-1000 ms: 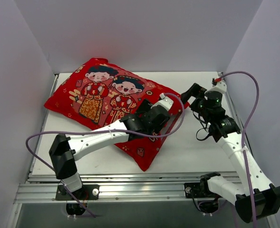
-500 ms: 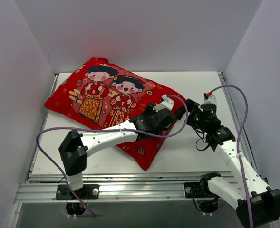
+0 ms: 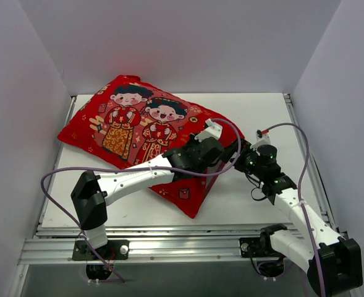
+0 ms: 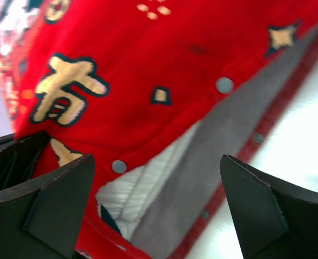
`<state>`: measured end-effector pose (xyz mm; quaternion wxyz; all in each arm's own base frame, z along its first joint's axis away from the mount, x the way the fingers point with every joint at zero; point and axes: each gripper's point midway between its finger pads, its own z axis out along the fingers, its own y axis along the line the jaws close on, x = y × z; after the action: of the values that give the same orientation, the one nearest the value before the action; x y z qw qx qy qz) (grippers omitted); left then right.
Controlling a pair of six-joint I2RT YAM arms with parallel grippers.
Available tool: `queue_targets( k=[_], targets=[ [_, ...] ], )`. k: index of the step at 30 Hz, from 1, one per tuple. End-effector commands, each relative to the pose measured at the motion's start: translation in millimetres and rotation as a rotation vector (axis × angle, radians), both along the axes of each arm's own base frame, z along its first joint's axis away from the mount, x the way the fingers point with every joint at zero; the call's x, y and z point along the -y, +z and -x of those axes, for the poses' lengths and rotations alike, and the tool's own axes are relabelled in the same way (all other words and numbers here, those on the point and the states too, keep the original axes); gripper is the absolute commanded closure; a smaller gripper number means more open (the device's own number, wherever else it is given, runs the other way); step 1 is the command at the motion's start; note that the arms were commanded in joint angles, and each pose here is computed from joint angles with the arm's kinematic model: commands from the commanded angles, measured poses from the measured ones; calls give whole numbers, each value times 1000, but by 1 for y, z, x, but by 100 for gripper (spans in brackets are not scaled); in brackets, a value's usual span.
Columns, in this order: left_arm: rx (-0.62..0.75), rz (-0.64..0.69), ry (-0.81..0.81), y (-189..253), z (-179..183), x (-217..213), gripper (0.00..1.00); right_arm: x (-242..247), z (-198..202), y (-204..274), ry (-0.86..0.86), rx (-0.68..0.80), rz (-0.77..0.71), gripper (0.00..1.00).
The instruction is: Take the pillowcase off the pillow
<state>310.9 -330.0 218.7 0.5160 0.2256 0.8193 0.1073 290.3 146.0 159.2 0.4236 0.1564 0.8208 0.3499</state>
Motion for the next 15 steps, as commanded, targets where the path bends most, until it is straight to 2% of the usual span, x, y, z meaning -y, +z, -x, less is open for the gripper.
queue_targets(
  k=[1,6,15],
  targets=[
    [70,72,62,43,-5,-26,90,-19,-9,29,57,112,-130,5],
    [74,124,45,58,0,-29,92,-33,-11,26,87,113,-218,5],
    [86,175,49,73,3,-45,95,-67,-10,30,162,141,-232,5]
  ],
)
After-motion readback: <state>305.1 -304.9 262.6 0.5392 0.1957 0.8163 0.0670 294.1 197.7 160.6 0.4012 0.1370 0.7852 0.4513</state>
